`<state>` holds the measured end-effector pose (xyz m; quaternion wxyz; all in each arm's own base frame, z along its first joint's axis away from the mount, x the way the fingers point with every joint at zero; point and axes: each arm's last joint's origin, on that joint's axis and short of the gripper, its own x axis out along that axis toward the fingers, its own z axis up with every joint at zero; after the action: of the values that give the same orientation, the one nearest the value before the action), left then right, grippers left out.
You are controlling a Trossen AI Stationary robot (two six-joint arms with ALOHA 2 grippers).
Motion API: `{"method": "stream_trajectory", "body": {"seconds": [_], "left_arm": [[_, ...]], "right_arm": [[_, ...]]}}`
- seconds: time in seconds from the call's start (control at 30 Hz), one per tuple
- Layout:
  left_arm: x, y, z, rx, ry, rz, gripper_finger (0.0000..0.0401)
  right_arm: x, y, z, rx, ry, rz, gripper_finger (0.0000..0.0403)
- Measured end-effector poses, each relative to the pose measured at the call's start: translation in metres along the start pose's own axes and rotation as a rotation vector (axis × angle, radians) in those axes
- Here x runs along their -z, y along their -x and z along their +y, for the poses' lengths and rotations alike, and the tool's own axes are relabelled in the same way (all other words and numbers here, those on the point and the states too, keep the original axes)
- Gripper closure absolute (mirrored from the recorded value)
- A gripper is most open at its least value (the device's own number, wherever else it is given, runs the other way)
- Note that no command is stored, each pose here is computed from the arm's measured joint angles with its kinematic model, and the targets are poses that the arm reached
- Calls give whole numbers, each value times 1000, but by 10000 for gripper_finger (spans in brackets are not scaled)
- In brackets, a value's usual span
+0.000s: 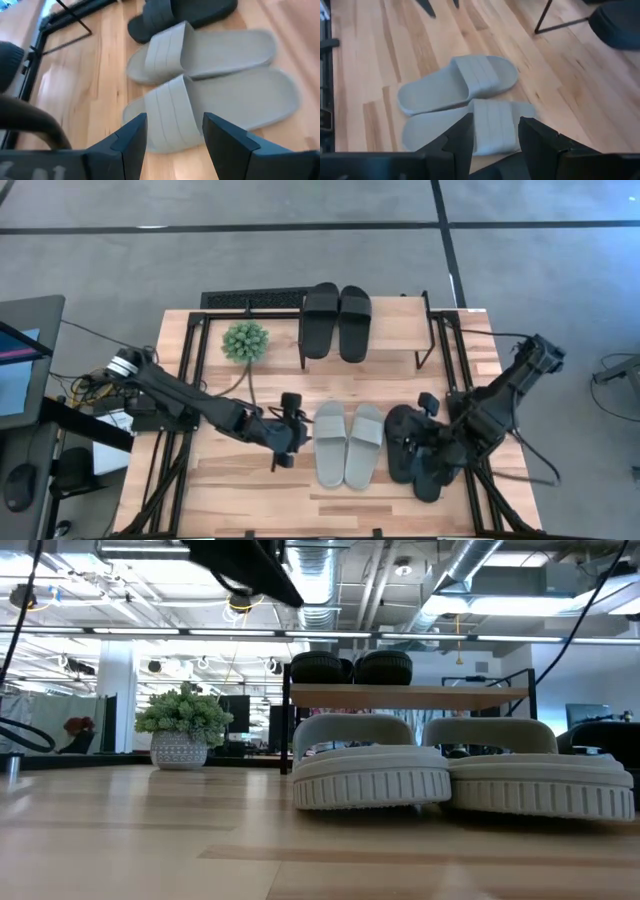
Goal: Pick and place slides into the shelf
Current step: Put the left gray slide under the shelf
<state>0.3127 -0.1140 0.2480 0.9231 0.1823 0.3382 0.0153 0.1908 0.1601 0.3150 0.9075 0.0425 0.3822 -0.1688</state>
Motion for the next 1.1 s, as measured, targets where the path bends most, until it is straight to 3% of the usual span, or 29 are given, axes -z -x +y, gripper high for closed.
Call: {"method": "stream_trajectory", "body": {"seconds": [0.3, 0.5, 0.7, 0.87, 1.1], "left_arm": [[10, -35, -17, 0, -44, 48, 221], [8, -40, -23, -22, -32, 10, 221], [7, -50, -37, -86, -62, -7, 221], [-7, -62, -43, -165, 22, -14, 221], [-17, -107, -56, -175, -7, 101, 221]], "right_arm": [[23, -16, 30, 69, -97, 1, 270], [37, -26, 43, 123, -111, 0, 269], [46, -25, 38, 203, -55, 19, 270], [52, -8, 23, 287, 15, -6, 269], [62, 14, 15, 289, -20, -57, 269]]}}
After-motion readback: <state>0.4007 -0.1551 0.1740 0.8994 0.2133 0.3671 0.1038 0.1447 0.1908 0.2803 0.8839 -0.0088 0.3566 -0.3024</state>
